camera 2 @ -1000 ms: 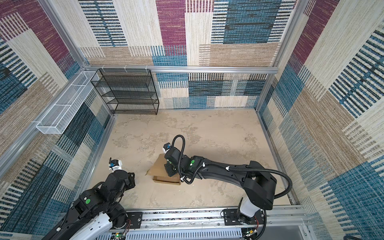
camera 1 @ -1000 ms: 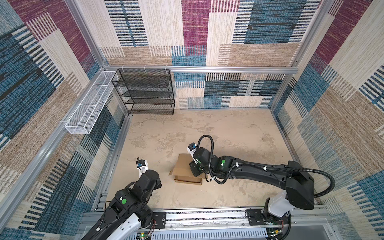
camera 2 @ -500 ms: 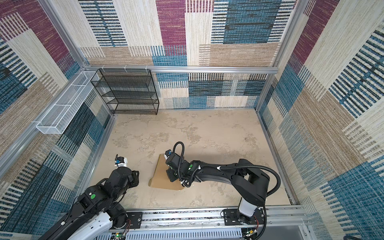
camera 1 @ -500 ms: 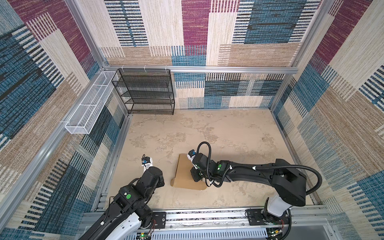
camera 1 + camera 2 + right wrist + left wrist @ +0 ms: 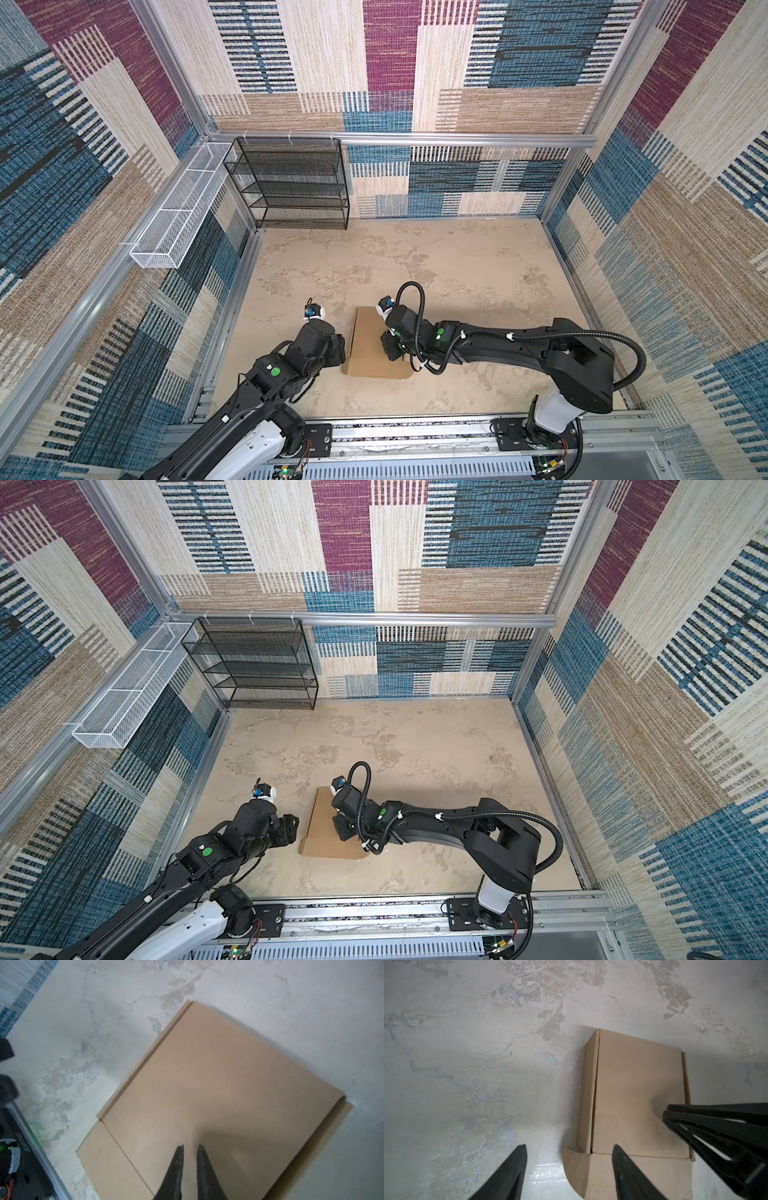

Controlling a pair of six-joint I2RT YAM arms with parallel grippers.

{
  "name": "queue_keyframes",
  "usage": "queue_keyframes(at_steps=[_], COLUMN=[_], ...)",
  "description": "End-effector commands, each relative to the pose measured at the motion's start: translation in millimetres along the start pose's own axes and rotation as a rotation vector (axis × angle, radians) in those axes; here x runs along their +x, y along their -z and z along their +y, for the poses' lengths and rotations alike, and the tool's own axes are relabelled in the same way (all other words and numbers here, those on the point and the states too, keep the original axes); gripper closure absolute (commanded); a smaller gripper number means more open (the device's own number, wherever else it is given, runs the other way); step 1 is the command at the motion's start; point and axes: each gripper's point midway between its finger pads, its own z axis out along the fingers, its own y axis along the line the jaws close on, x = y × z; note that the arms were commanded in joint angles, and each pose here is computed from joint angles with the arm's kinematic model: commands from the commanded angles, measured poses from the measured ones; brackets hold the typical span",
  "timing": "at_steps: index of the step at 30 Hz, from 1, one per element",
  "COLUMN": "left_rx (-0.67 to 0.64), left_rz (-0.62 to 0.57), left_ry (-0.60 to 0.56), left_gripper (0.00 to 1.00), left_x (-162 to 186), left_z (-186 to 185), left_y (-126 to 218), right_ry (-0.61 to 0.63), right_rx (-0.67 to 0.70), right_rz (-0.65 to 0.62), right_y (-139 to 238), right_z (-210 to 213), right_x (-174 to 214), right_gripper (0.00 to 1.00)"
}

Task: Fold the paper box

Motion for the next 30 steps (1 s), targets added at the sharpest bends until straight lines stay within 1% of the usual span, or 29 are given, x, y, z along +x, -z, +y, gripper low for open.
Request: queue_keyframes(at_steps=[1, 4, 5, 9, 11, 13, 16, 20, 24, 30], left_rx=[0.072, 0.075, 0.084, 0.121, 0.171, 0.177, 0.188, 0.198, 0.201, 0.201], left_rz=[-0.011, 0.014, 0.031, 0.108, 0.134, 0.165, 0.195, 0.226, 0.259, 0.301], left_ry=[-0.05, -0.047, -0.039, 0.013, 0.022, 0.017, 0.008, -0.006, -0.013, -0.012], left_gripper=[0.34, 0.36, 0.38, 0.46, 0.49, 0.52, 0.55, 0.56, 0.58, 0.67], left_x=[-12.9, -18.0, -18.8, -19.6, -19.5, -17.8, -16.2, -15.3, -12.6, -6.1], left_z=[-16.5, -13.7, -12.2, -6.6, -15.2, -17.9, -21.4, -25.2, -27.3, -28.0], left_y=[0.0, -6.0, -9.1, -19.9, -25.8, -31.2, -37.8, -44.3, -52.0, -58.6], right_ry=[0.011, 0.0, -0.006, -0.048, -0.068, -0.093, -0.127, -0.168, -0.197, -0.212], right_rx=[0.031, 0.042, 0.047, 0.046, 0.044, 0.051, 0.061, 0.054, 0.049, 0.052], right_rz=[-0.043, -0.061, -0.071, -0.104, -0.114, -0.125, -0.142, -0.167, -0.184, -0.183], right_y=[12.3, 22.2, 25.8, 39.5, 45.2, 50.9, 59.3, 69.7, 75.7, 75.7], right_z=[-2.5, -4.7, -5.9, -13.4, -18.5, -25.4, -37.3, -50.6, -62.3, -70.5], right_x=[-18.8, -30.7, -34.2, -41.4, -42.5, -43.6, -43.0, -42.6, -43.3, -41.4], right_gripper=[0.82, 0.77, 0.74, 0.65, 0.62, 0.59, 0.57, 0.54, 0.53, 0.53])
